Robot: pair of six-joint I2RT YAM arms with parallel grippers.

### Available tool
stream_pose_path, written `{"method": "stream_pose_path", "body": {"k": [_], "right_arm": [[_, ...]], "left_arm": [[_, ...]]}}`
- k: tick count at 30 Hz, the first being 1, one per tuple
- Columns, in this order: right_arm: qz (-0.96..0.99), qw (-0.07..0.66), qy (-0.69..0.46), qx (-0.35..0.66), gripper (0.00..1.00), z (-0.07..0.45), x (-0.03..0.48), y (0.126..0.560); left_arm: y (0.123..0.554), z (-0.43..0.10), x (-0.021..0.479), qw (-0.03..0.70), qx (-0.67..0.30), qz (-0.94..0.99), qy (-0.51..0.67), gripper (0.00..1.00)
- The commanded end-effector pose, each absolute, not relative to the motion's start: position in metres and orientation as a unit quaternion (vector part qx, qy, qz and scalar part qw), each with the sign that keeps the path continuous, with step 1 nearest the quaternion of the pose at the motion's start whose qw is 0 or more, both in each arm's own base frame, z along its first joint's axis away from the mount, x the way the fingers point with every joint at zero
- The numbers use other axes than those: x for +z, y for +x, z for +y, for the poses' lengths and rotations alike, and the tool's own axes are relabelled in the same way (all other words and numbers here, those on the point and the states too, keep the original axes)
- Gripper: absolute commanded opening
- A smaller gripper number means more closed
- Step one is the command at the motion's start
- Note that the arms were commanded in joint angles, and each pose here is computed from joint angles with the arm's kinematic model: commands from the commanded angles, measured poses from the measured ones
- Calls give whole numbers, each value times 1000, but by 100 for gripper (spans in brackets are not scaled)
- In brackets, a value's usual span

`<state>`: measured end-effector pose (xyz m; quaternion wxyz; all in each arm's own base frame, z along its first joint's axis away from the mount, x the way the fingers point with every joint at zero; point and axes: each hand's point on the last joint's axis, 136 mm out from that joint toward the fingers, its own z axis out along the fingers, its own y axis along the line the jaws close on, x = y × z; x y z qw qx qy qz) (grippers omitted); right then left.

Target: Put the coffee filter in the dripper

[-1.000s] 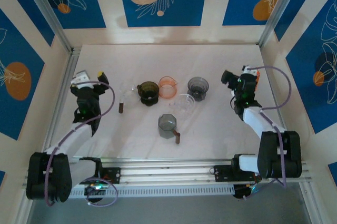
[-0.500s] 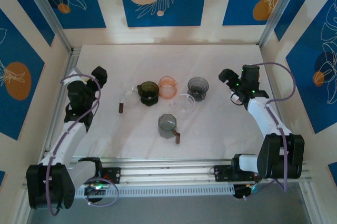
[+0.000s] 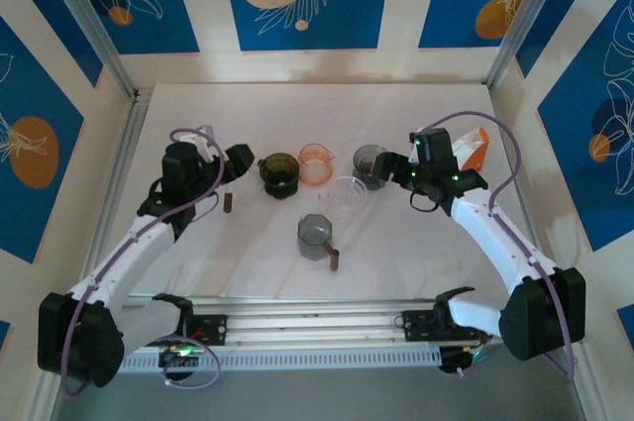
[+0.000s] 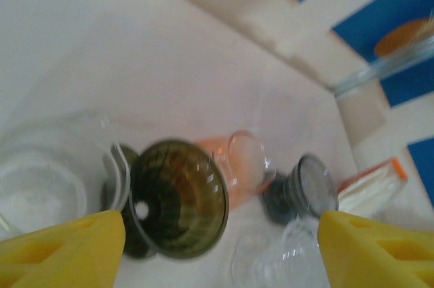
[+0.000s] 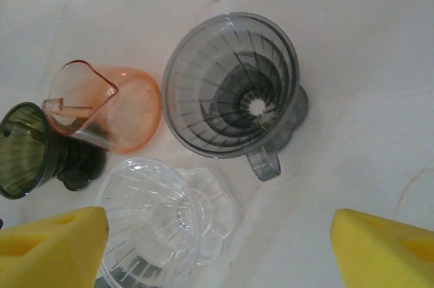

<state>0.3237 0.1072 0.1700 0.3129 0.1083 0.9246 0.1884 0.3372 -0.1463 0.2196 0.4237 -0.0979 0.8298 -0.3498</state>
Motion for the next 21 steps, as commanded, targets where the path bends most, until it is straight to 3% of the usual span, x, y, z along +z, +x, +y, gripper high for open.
{"method": "stream_pose_path", "body": {"k": [1, 12, 21], "right_arm": [[934, 293, 124, 163, 80, 97, 161, 335], [944, 231, 167, 168, 61, 94, 117, 395], [950, 198, 173, 169, 40, 99, 91, 410]], "left_arm": [[317, -155, 207, 403, -329, 852, -62, 75], [297, -159, 193, 387, -345, 853, -58, 76], [292, -157, 188, 382, -342, 856, -57, 75]]}}
